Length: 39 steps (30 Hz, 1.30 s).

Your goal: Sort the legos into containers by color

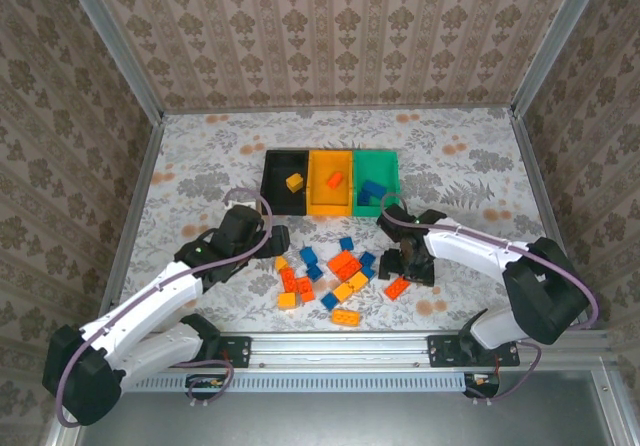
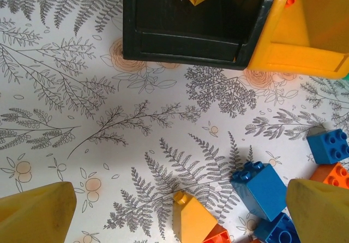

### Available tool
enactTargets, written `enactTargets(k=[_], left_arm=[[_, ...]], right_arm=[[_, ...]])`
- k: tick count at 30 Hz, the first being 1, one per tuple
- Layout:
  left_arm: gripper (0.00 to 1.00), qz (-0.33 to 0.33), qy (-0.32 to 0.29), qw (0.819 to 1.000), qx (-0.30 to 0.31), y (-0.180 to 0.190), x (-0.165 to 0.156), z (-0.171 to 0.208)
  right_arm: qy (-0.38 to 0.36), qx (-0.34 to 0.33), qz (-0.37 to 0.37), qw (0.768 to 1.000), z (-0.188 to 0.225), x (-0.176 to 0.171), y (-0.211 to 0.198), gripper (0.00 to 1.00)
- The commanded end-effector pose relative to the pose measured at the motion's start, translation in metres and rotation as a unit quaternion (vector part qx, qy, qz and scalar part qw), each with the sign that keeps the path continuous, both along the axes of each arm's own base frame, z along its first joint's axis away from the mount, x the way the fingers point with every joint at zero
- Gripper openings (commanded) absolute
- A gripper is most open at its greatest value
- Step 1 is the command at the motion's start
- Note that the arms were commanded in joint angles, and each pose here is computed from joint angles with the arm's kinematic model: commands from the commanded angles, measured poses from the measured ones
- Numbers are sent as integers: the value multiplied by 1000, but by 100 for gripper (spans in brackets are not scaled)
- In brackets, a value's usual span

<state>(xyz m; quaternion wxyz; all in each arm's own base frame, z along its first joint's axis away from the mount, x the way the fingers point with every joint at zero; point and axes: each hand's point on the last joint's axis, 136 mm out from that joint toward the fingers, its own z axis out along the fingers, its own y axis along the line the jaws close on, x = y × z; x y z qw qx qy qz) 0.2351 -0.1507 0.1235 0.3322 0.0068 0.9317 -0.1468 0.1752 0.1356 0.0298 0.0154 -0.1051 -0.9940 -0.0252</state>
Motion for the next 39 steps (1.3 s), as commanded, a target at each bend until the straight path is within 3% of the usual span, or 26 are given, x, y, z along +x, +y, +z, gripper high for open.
enactTargets(k=[1, 9, 13, 28, 34, 39], left_arm=[[100, 2, -1, 1000, -22, -3, 0, 1], [100, 5, 1, 1000, -23, 2, -1, 0], [100, 10, 2, 1000, -26, 4, -2, -2], [100, 4, 12, 1000, -28, 2, -1, -5], [100, 0, 20, 999, -27, -2, 2, -6], [100, -11, 19, 999, -32, -6, 3, -2]], right_arm=[[37, -6, -16, 999, -8, -17, -1, 79], [52, -24, -6, 998, -25, -23, 1, 79], [61, -27, -4, 998, -30, -28, -1, 73], [27, 13, 58, 998, -26, -21, 9, 37], [-38, 42, 95, 994, 5, -1, 18, 31], [-175, 74, 134, 973, 77, 63, 48, 32]])
